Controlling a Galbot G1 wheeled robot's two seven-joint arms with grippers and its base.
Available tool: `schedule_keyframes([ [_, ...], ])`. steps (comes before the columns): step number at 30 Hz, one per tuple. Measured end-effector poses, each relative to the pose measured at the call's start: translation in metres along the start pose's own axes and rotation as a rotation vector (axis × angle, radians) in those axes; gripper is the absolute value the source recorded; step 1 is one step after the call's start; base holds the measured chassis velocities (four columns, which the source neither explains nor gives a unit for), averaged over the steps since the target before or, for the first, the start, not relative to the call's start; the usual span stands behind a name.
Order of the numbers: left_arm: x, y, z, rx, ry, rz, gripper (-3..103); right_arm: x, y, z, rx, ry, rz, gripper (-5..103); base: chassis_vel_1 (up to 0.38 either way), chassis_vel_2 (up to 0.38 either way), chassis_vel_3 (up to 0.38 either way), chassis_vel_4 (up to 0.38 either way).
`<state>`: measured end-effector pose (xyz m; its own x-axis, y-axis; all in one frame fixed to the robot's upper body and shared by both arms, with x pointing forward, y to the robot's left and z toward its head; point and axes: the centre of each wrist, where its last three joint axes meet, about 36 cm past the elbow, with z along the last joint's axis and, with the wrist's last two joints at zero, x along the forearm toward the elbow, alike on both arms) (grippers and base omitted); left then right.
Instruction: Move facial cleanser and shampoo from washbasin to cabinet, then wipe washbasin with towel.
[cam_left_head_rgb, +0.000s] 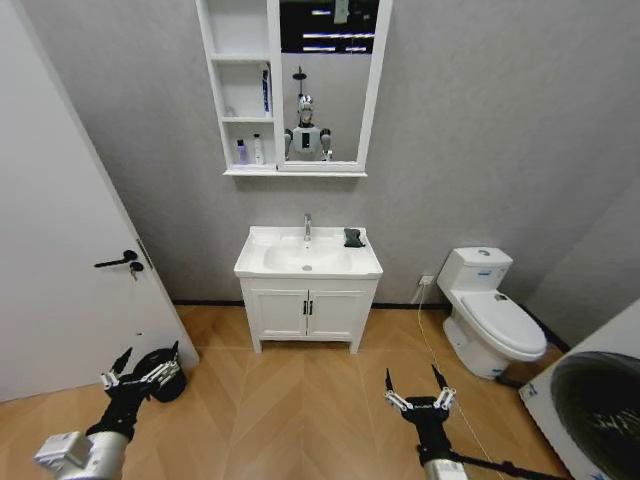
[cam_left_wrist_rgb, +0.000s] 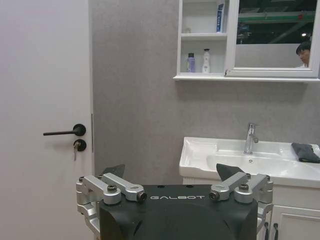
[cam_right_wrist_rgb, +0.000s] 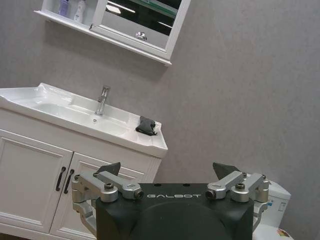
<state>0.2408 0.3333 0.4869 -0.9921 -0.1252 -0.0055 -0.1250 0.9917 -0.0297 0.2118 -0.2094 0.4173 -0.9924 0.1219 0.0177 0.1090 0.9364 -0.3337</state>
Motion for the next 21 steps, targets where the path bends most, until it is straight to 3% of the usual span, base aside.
schedule_keyframes([
  [21,-0.0001,0.0,0.0,0.0,0.0,0.001,100,-0.0012,-0.001,0.0016,0.022,0.016,0.012,100,-0.014,0.007,0.017,-0.003],
])
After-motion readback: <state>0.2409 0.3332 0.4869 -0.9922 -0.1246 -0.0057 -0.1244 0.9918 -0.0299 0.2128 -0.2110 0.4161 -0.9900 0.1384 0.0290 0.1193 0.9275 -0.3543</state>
